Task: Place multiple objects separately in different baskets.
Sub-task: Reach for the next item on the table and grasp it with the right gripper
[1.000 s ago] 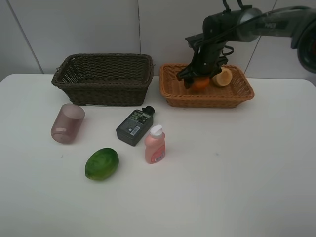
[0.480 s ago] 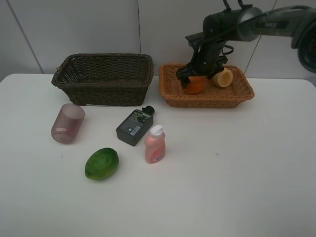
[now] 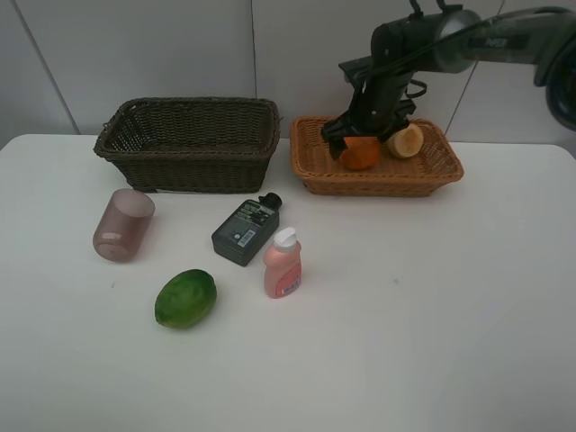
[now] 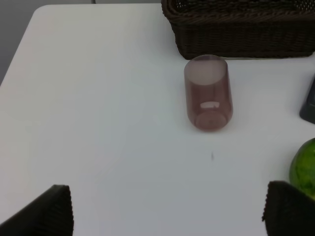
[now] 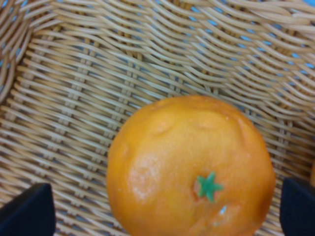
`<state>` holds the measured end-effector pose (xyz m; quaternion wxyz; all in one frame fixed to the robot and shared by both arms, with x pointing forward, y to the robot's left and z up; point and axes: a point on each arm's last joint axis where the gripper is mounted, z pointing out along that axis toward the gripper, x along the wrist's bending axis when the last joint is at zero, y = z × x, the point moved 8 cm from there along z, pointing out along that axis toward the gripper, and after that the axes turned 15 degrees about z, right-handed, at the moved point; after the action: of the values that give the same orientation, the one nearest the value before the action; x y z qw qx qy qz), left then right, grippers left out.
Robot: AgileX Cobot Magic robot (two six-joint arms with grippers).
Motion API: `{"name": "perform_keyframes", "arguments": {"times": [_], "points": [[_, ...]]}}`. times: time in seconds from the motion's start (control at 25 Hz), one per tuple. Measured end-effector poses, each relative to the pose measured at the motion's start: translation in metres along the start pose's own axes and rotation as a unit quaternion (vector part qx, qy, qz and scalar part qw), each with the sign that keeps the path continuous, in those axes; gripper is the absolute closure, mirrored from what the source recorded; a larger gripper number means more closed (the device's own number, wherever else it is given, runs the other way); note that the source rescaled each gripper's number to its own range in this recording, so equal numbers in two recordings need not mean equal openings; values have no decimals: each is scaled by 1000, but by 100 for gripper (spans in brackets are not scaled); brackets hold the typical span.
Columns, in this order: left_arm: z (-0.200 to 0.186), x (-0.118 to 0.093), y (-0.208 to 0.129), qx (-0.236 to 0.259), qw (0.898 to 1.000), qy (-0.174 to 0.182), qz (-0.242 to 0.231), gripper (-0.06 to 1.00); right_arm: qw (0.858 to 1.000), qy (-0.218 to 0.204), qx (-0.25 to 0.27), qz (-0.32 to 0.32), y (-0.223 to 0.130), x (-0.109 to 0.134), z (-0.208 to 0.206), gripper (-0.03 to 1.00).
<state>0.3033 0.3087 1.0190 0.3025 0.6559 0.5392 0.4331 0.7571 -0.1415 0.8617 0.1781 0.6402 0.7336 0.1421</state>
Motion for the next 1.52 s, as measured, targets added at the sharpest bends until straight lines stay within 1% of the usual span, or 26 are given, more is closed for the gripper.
{"name": "perform_keyframes", "arguments": {"times": [0.2,0.36,0.64,0.8,0.88,1.0,1.16,1.28,1.36,1.52], "points": [[0,0,0,0,1000,0,0,-6,1000,-2,3,4,2,-3,-14,-3],[0,0,0,0,1000,0,0,-6,1000,-9,22,7,-2,-7,-26,-3],[0,0,0,0,1000,0,0,-6,999,-4,37,22,-4,-10,-58,-3],[0,0,0,0,1000,0,0,-6,999,-7,43,19,-4,-13,-74,-3],[0,0,0,0,1000,0,0,-6,999,-10,53,5,-7,-15,-81,-3],[0,0,0,0,1000,0,0,-6,997,-9,64,-38,-11,-14,-90,-3],[0,0,0,0,1000,0,0,-6,993,10,69,-94,-14,-7,-107,-3],[0,0,0,0,1000,0,0,-6,985,27,70,-153,-17,4,-119,-3],[0,0,0,0,1000,0,0,-6,980,41,63,-183,-18,15,-128,-3],[0,0,0,0,1000,0,0,-6,972,55,45,-223,-20,39,-146,-3]]}}
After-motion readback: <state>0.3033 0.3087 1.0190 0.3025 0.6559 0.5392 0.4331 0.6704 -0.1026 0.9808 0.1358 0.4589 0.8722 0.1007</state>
